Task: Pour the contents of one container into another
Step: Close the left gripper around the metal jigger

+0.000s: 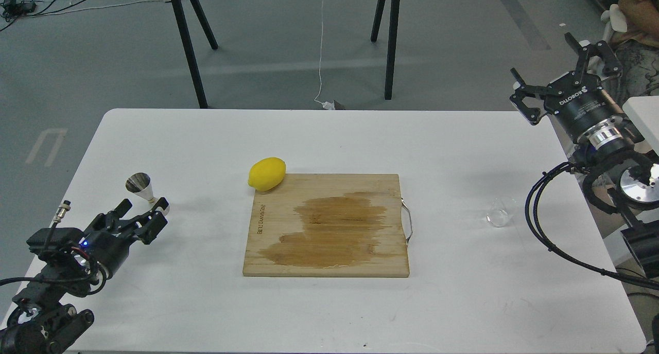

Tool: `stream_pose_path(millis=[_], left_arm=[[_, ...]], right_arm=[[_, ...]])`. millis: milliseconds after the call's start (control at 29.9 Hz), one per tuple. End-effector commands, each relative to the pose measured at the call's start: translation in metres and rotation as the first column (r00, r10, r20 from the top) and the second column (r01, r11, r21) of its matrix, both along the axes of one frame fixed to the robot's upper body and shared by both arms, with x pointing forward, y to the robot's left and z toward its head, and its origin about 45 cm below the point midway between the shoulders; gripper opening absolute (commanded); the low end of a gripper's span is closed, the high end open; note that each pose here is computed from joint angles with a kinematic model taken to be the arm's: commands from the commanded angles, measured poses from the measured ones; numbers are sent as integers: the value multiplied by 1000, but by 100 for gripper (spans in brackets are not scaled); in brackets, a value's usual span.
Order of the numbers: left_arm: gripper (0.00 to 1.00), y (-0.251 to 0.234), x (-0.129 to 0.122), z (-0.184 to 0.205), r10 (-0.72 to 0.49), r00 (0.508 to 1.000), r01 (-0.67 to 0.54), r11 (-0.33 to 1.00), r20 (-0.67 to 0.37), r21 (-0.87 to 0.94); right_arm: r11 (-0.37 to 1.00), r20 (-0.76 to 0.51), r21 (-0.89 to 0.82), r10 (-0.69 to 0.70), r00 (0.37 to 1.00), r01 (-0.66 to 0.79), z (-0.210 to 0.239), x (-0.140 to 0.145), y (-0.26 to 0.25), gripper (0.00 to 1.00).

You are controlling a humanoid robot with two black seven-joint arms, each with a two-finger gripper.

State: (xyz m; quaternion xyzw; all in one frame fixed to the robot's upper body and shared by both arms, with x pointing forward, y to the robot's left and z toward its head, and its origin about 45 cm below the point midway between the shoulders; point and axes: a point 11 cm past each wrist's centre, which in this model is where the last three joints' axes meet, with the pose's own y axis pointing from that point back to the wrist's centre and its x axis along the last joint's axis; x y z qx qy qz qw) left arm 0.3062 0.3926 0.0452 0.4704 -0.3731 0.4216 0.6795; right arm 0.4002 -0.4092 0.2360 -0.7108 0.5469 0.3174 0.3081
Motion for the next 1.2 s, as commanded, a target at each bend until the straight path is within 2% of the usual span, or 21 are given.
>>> stream_pose_path(millis=[0, 401, 703, 903, 1171], left_arm=[[98, 0, 3, 0, 6, 1000, -6, 1000, 2, 8], [96, -11, 19, -3, -18, 1000, 18, 999, -4, 51], [93, -15, 28, -9, 11, 1000, -10, 997, -10, 76], [87, -18, 39, -6, 32, 999, -32, 996, 3, 88], [75, -18, 38, -10, 48, 999, -47, 994, -6, 97]], right_arm=[[1000, 1, 3, -3, 1000, 3, 0, 0, 0, 100], [1000, 0, 1, -4, 1000, 4, 0, 0, -1, 100], [1000, -1, 1, -5, 1000, 5, 0, 0, -2, 100], [1000, 0, 1, -4, 1000, 4, 0, 0, -1, 100], [1000, 5, 4, -6, 1000, 6, 2, 0, -2, 100]])
